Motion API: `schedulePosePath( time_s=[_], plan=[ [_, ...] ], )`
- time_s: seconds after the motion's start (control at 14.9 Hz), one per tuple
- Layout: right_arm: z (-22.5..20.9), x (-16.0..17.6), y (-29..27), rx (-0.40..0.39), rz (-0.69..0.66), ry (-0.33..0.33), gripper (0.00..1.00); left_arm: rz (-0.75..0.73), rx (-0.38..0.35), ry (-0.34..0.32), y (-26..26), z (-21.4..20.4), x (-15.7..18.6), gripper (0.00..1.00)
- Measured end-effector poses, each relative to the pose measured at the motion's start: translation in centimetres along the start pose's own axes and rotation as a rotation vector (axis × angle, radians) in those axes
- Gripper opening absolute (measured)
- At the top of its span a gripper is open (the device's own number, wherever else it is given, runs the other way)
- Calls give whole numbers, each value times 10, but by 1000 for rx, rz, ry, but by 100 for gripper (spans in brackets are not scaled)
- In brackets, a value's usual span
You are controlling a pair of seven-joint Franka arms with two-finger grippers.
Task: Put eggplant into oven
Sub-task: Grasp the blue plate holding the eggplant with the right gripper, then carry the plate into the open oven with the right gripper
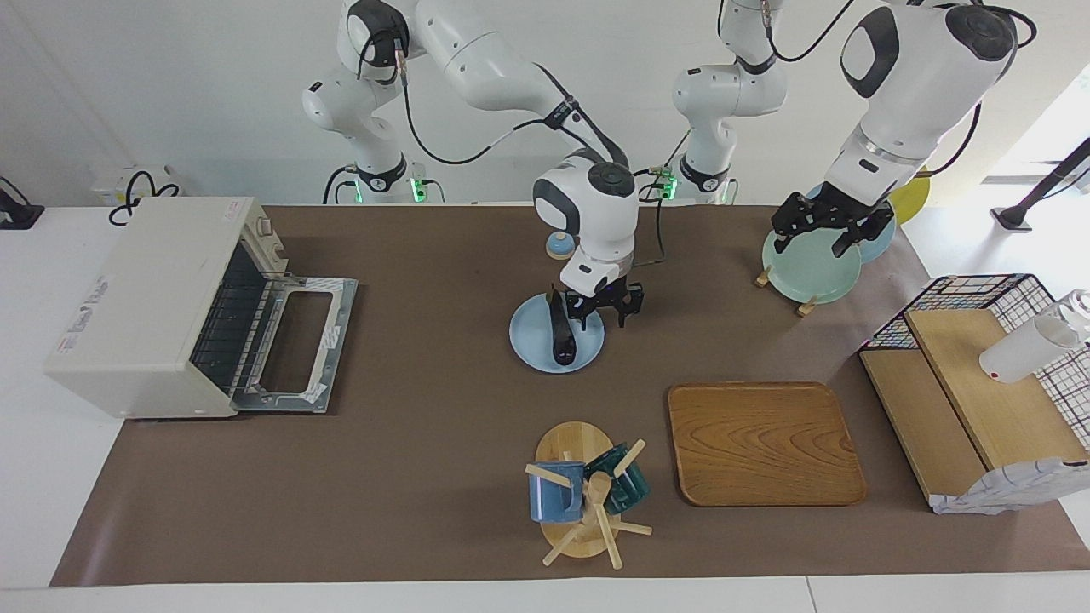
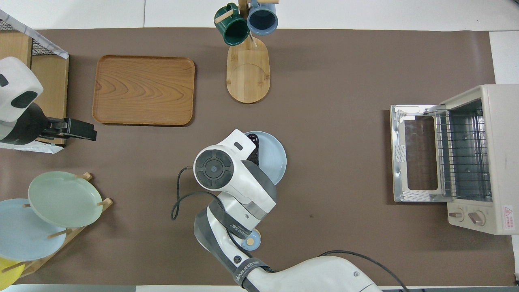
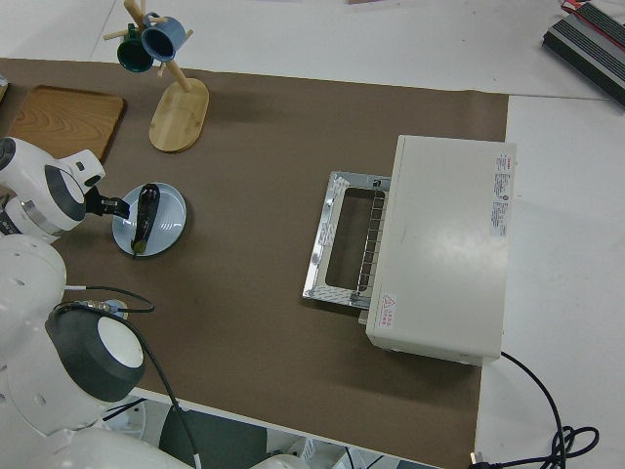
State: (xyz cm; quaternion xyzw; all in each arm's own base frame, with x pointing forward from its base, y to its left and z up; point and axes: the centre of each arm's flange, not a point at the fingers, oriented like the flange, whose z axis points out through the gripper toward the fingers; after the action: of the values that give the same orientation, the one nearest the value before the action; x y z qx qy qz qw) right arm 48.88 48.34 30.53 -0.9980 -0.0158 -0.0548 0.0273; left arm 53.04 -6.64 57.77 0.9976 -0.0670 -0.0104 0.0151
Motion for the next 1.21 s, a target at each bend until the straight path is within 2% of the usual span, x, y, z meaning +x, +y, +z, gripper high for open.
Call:
schedulePosePath(
  time_s=[0.07, 0.2, 0.27, 0.4, 0.6, 0.67, 0.8, 1.0, 1.21],
  plan=[
    [3, -5, 1, 0, -4, -1, 51, 12, 22, -12, -1, 1, -2, 100],
    [5, -12, 0, -2, -12, -6, 48, 24, 33, -32, 0, 2, -4, 100],
    [5, -14, 0, -2, -14, -6, 41, 27, 34, -33, 0, 2, -4, 100],
    [5, -14, 0, 6, -16, 2, 37, 30, 36, -31, 2, 1, -4, 100],
    [2, -12, 3, 1, -61, 8, 6, 33, 36, -9, 3, -13, -1, 100],
    [-4, -10, 4, -15, -91, 11, 3, 32, 35, -7, 3, -20, 1, 100],
    [-22, -2, 10, -103, -141, 4, 3, 26, 34, -10, -1, -28, 8, 100],
    [-71, 26, 28, -237, -148, -39, 3, 9, 32, -35, -11, -16, 13, 100],
    [-123, 72, 102, -261, -191, -80, 3, 5, 31, -50, -14, -9, 14, 100]
  ],
)
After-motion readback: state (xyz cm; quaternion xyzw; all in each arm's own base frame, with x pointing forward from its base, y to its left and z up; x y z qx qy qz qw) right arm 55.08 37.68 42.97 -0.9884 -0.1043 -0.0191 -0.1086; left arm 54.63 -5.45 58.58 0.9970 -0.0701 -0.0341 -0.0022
